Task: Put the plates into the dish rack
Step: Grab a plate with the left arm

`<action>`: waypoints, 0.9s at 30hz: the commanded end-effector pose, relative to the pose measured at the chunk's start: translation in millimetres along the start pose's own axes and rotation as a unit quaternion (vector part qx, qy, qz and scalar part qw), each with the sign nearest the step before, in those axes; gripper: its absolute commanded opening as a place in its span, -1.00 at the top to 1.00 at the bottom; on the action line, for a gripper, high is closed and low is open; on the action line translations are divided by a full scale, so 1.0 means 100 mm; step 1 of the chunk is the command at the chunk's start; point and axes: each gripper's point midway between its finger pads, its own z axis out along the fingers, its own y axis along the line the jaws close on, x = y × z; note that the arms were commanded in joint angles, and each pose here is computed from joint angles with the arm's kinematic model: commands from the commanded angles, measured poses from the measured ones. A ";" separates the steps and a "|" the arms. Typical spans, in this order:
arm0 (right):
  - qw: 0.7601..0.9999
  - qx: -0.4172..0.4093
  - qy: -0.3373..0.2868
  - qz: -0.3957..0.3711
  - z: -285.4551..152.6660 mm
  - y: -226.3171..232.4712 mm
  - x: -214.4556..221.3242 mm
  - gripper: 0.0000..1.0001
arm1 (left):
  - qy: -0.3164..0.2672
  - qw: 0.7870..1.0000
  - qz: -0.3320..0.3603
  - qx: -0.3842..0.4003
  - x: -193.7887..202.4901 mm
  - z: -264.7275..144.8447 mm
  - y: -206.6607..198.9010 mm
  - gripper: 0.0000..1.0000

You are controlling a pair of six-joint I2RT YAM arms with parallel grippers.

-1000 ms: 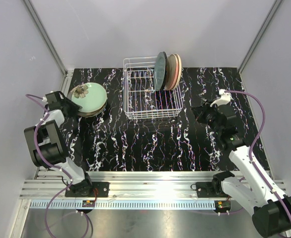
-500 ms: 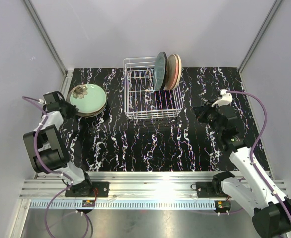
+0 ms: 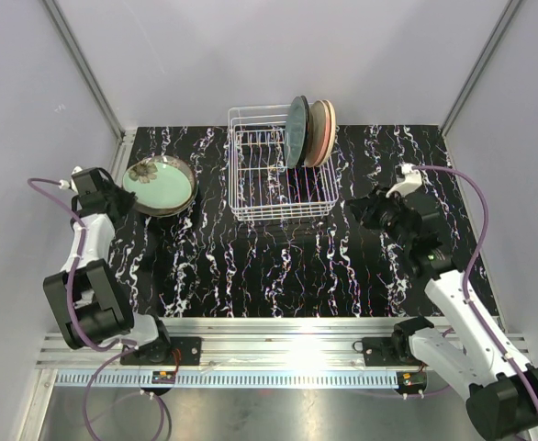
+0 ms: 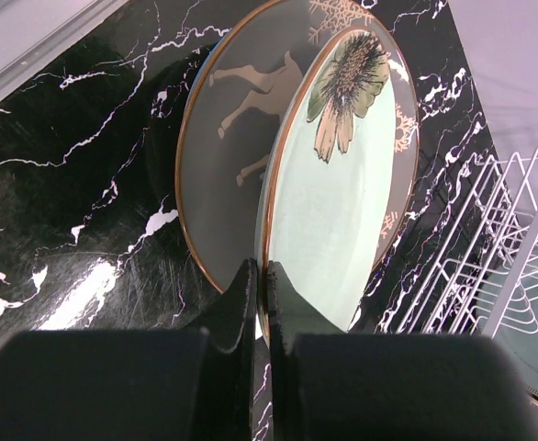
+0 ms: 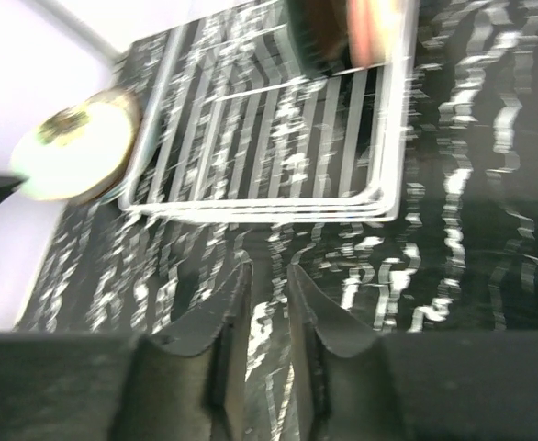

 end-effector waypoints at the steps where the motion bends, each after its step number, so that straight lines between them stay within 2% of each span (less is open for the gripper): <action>1: 0.995 -0.101 0.004 -0.007 -0.05 0.45 -0.16 0.40 | -0.035 0.999 0.004 0.026 -0.18 -0.12 -0.15 1.00; 5: 0.989 -0.145 0.038 0.010 0.02 0.64 -0.05 0.33 | -0.036 0.999 -0.002 0.030 -0.19 -0.15 -0.16 1.00; 10: 0.983 -0.169 0.063 -0.039 0.12 1.10 0.17 0.18 | -0.045 0.998 -0.009 0.038 -0.21 -0.22 -0.18 1.00; 13: 0.977 -0.200 0.072 -0.018 0.22 1.35 0.22 0.13 | -0.053 0.997 -0.013 0.051 -0.25 -0.29 -0.24 1.00; 18: 0.974 -0.205 0.093 0.006 0.55 1.70 0.38 0.07 | -0.043 0.995 -0.025 0.084 -0.27 -0.32 -0.36 1.00; 19: 0.973 -0.212 0.089 0.017 0.60 1.84 0.30 0.01 | -0.042 0.995 -0.027 0.087 -0.28 -0.32 -0.37 1.00; 20: 0.972 -0.207 0.112 0.021 0.73 1.91 0.48 -0.02 | -0.042 0.995 -0.028 0.090 -0.29 -0.33 -0.38 1.00; 24: 0.970 -0.198 0.135 0.044 1.06 2.22 0.63 -0.17 | -0.036 0.994 -0.033 0.094 -0.28 -0.33 -0.38 1.00; 25: 0.968 -0.210 0.129 0.053 1.10 2.41 0.54 -0.21 | -0.036 0.995 -0.036 0.091 -0.27 -0.31 -0.34 1.00; 26: 0.968 -0.194 0.151 0.052 1.26 2.40 0.75 -0.26 | -0.038 0.995 -0.038 0.088 -0.28 -0.31 -0.32 1.00; 27: 0.968 -0.200 0.142 0.058 1.29 2.62 0.67 -0.29 | -0.037 0.995 -0.042 0.088 -0.28 -0.30 -0.31 1.00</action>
